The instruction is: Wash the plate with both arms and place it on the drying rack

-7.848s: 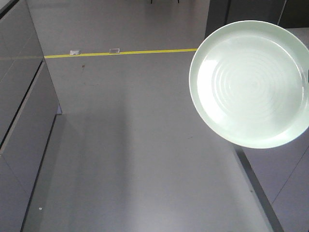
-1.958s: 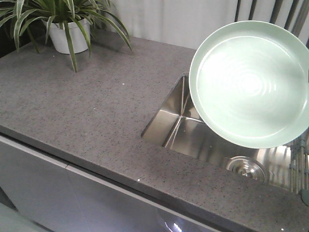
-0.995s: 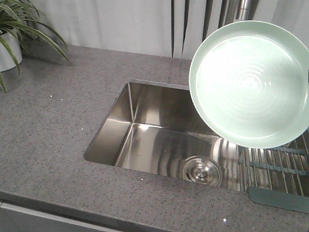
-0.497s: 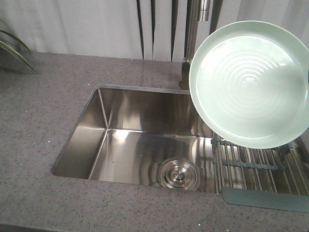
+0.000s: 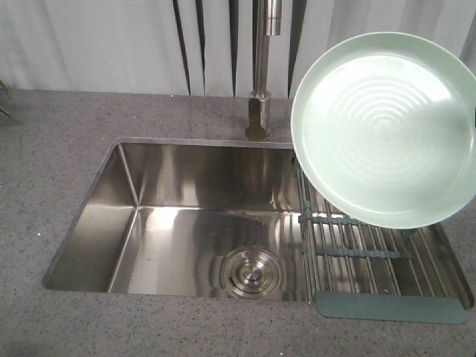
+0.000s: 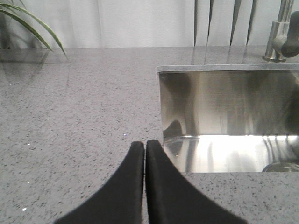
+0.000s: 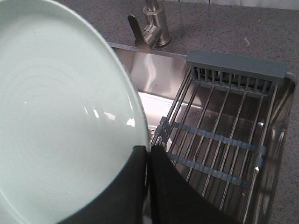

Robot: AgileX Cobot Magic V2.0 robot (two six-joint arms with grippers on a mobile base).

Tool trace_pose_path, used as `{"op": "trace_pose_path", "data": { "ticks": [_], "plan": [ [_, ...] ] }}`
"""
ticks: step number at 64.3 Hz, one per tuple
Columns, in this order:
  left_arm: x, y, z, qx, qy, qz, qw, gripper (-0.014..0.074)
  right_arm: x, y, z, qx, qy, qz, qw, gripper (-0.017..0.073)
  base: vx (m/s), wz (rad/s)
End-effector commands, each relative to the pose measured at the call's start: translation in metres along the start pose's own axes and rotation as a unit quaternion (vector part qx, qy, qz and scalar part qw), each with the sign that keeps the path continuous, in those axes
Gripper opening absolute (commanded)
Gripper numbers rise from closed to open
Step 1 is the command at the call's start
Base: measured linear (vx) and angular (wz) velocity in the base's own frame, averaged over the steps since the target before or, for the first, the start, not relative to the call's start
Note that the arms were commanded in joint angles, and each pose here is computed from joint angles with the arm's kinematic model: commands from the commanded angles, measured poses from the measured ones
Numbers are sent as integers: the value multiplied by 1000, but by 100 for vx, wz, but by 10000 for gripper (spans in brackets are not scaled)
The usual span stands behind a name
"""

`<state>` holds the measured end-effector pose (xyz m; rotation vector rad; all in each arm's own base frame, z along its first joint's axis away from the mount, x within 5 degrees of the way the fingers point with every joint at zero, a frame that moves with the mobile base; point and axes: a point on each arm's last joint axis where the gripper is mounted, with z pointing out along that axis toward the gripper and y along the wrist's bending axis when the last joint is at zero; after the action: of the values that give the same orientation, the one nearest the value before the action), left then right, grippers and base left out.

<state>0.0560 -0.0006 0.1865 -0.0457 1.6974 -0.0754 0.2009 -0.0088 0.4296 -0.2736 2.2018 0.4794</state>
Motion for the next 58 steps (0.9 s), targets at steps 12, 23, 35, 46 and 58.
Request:
{"op": "trace_pose_path", "data": {
  "ticks": [12, 23, 35, 46, 58],
  "plan": [
    [-1, -1, 0, 10, -35, -4, 999, -6, -9, 7, -9, -1, -44, -5, 999, -6, 2, -9],
    [-1, -1, 0, 10, -35, -4, 999, -6, -9, 7, -9, -1, -44, -5, 999, -6, 1, -5],
    [-1, -1, 0, 10, -35, -4, 999, -6, -9, 7, -9, -1, -44, -5, 999, -6, 1, -5],
    [-1, -1, 0, 10, -35, -4, 999, -6, -9, 7, -9, -1, -45, -5, 999, -6, 2, -7],
    [-1, -1, 0, 10, -35, -4, 999, -6, -9, 7, -9, -1, -44, -5, 999, -6, 2, -8]
  ]
}}
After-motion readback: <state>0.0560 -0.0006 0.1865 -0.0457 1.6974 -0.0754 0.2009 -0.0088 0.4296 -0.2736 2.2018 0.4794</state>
